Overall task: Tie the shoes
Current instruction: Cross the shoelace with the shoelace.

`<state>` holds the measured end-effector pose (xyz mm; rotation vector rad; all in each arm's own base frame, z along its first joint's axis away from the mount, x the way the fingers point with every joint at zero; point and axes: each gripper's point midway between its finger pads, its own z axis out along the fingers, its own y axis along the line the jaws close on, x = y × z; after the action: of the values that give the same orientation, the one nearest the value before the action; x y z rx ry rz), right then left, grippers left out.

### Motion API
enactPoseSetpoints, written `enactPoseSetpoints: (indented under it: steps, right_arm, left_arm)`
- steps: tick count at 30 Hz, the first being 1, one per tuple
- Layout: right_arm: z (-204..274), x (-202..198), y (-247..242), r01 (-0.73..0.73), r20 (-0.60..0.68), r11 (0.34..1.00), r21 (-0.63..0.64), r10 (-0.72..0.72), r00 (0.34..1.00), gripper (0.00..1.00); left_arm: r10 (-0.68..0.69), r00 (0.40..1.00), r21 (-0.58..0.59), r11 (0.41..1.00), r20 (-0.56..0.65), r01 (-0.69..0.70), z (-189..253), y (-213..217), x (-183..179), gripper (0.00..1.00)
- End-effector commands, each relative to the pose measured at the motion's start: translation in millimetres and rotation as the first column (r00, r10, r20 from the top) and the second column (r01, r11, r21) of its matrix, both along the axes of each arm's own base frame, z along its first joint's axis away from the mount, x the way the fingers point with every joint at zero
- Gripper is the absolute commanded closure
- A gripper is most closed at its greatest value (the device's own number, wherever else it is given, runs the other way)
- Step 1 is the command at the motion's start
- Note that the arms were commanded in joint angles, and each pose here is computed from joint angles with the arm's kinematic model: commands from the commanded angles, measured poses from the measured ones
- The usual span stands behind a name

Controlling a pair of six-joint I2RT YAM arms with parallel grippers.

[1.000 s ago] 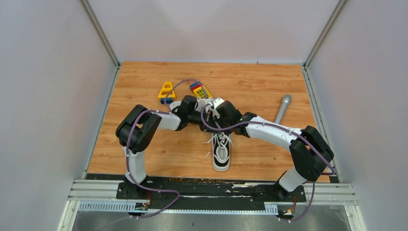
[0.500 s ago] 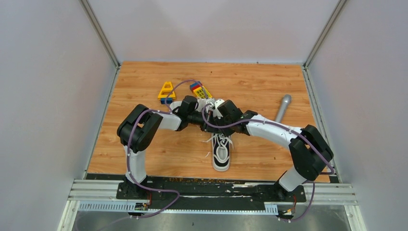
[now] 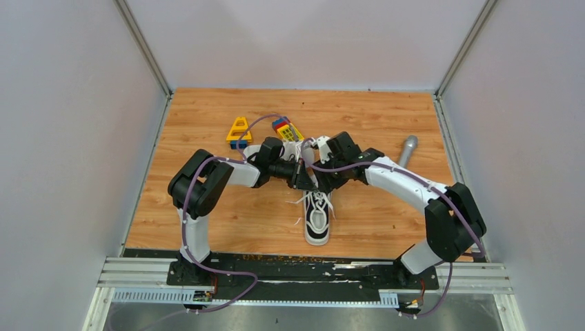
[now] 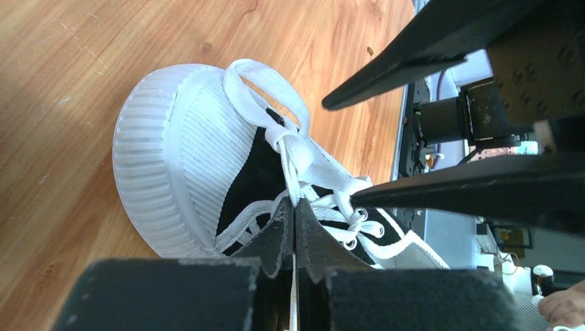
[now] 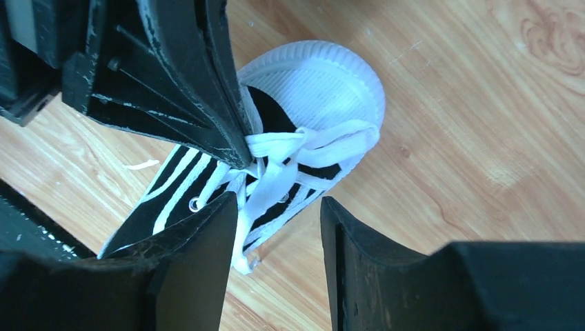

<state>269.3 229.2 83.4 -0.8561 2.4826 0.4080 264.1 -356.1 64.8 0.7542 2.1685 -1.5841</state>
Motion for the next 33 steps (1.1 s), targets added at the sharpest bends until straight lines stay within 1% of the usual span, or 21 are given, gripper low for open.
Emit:
enactPoseSetpoints:
  steps: [1, 3, 7, 10, 12, 14, 17, 20, 26, 33]
  right_arm:
    - [44.6, 19.6, 4.7, -0.049, 0.056, 0.988, 0.148, 0.041, 0.998, 0.51]
    - [47.3, 25.9, 2.4, -0.046, 0.044, 0.983, 0.179, 0.039, 0.998, 0.51]
    - [39.6, 33.6, -1.0, -0.067, 0.027, 0.980, 0.185, 0.063, 0.998, 0.60]
    - [31.9, 24.7, 3.0, -0.144, -0.005, 0.968, 0.207, 0.149, 0.989, 0.66]
    - [30.7, 13.1, 9.4, -0.211, -0.027, 0.944, 0.252, 0.224, 0.974, 0.69]
    - [29.2, 6.3, 11.9, -0.234, -0.041, 0.933, 0.272, 0.254, 0.966, 0.69]
    - [20.6, 7.6, 9.7, -0.201, -0.073, 0.946, 0.255, 0.226, 0.971, 0.66]
    - [16.1, 10.5, 7.5, -0.187, -0.076, 0.953, 0.238, 0.210, 0.975, 0.65]
    - [4.9, 17.2, 4.0, -0.160, -0.084, 0.966, 0.205, 0.180, 0.980, 0.67]
    - [-5.9, 18.5, 5.7, -0.153, -0.109, 0.967, 0.206, 0.178, 0.978, 0.70]
  left_arm:
    - [0.005, 0.998, -0.023, 1.000, 0.056, -0.004, 8.1, -6.7, 12.7, 1.00]
    - [0.003, 0.998, -0.022, 1.000, 0.055, -0.002, 7.7, -7.0, 12.4, 1.00]
    - [-0.002, 0.998, -0.024, 1.000, 0.059, 0.004, 8.1, -7.0, 12.2, 1.00]
    - [-0.008, 0.998, -0.028, 1.000, 0.061, 0.010, 9.3, -7.3, 11.7, 1.00]
    - [-0.016, 0.998, -0.033, 0.999, 0.061, 0.018, 10.3, -7.7, 10.4, 1.00]
    - [-0.019, 0.998, -0.035, 0.999, 0.063, 0.021, 11.2, -7.6, 10.4, 1.00]
    - [-0.022, 0.998, -0.037, 0.999, 0.066, 0.025, 11.8, -7.4, 9.8, 1.00]
    - [-0.026, 0.998, -0.036, 0.999, 0.062, 0.028, 11.2, -7.3, 8.3, 1.00]
    - [-0.031, 0.997, -0.035, 0.999, 0.066, 0.033, 11.5, -6.5, 7.7, 1.00]
    - [-0.037, 0.997, -0.035, 0.999, 0.072, 0.039, 12.8, -6.0, 6.4, 1.00]
